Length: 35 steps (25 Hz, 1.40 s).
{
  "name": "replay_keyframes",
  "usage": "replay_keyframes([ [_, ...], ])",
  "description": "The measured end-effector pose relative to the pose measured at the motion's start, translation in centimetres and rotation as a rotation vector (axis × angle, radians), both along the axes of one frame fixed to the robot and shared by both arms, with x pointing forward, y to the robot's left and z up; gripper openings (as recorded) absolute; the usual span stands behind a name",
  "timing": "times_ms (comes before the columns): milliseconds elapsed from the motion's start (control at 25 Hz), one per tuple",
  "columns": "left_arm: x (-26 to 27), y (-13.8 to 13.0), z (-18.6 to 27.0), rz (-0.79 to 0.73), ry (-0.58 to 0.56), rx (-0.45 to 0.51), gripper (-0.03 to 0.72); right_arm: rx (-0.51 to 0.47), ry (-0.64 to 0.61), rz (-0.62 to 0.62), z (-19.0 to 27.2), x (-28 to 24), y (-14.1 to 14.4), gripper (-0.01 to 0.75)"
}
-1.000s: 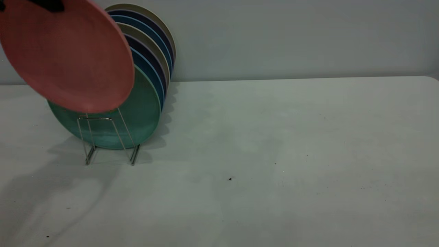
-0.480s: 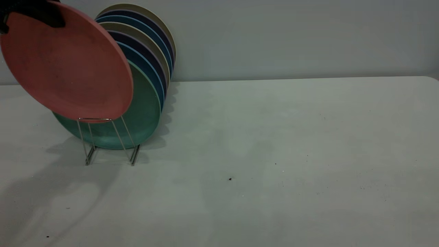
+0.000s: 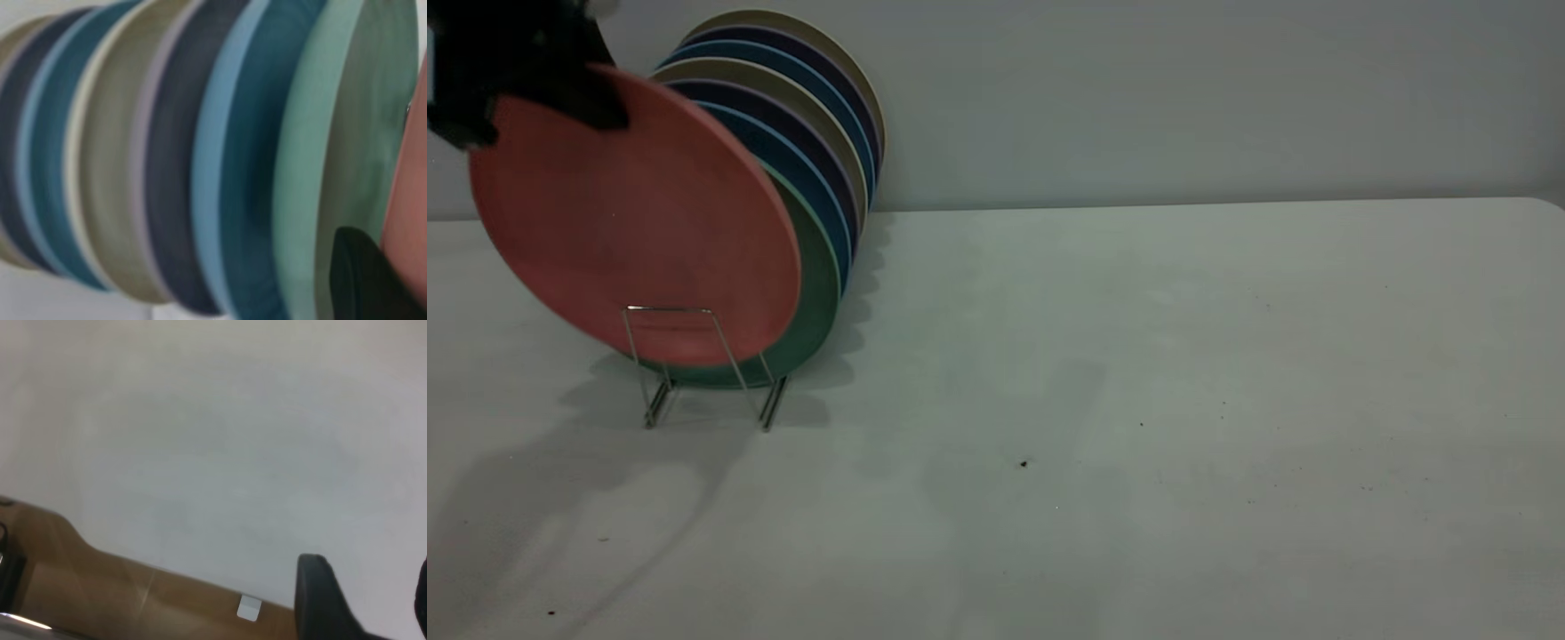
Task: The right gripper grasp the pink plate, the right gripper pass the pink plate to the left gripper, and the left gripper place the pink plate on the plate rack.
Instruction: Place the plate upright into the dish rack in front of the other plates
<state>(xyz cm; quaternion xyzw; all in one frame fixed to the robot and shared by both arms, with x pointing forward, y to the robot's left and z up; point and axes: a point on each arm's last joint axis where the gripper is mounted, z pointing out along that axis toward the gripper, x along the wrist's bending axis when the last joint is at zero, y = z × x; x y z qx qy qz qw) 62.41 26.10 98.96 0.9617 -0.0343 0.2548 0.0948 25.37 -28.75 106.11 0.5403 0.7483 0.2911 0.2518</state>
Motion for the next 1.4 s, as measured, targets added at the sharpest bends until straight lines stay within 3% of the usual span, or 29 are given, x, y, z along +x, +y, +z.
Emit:
replay_keyframes([
  [240, 0.6, 0.0, -3.2, 0.002, 0.071, 0.006, 0.08, -0.016, 0.001, -0.008, 0.0, 0.0, -0.2, 0.363],
  [520, 0.5, 0.0, -3.5, 0.02, 0.09, -0.004, 0.106, -0.03, 0.0, -0.014, 0.0, 0.0, -0.3, 0.363],
  [880, 0.3, -0.1, -3.4, 0.061, 0.119, -0.03, 0.376, -0.034, -0.001, -0.016, 0.0, 0.0, -0.3, 0.363],
  [1080, -0.6, -0.3, -1.3, 0.065, 0.114, -0.048, 0.415, -0.035, -0.001, -0.017, 0.0, 0.0, -0.3, 0.363],
  [1400, -5.4, -0.5, 6.8, 0.161, 0.127, -0.154, 0.418, -0.028, 0.051, -0.02, -1.7, 0.4, -0.2, 0.363],
])
